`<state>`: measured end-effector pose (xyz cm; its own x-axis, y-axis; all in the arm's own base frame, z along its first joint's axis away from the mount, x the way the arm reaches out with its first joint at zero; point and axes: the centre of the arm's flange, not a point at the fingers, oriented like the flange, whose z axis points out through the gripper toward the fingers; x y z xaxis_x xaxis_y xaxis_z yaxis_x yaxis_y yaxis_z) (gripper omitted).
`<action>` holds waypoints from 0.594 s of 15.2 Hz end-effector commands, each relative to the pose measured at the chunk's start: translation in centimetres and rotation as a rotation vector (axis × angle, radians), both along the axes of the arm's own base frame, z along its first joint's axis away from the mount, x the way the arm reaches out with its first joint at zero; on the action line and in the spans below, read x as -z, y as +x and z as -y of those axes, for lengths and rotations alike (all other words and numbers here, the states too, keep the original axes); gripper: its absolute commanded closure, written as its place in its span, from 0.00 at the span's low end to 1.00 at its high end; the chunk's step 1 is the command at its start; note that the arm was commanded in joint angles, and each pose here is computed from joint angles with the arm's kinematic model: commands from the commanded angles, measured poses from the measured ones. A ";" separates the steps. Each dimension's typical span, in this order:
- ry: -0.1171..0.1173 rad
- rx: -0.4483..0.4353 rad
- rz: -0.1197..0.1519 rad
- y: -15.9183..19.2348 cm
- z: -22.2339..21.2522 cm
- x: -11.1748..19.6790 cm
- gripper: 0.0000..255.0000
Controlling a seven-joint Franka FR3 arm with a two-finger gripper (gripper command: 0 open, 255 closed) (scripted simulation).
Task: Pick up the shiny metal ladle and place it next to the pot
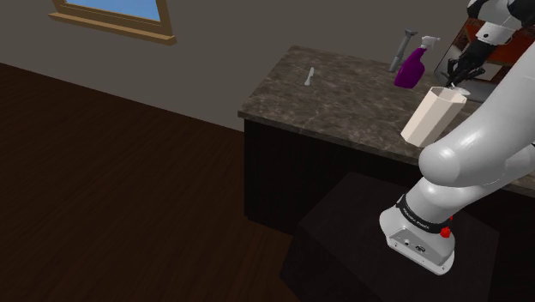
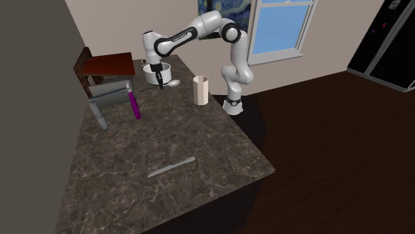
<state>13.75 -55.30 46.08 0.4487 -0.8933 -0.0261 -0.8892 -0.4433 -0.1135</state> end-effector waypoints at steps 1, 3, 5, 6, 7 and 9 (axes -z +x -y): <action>0.000 0.000 0.000 -0.1 -0.1 1.2 1.00; 0.000 0.000 0.000 -0.1 -0.1 2.2 1.00; 0.000 0.000 0.000 -0.1 -0.1 3.3 1.00; 0.000 0.000 0.000 -0.1 -0.1 3.8 1.00; 0.000 0.000 0.000 -0.1 -0.1 4.3 1.00; 0.000 0.000 0.000 -0.1 -0.1 5.4 1.00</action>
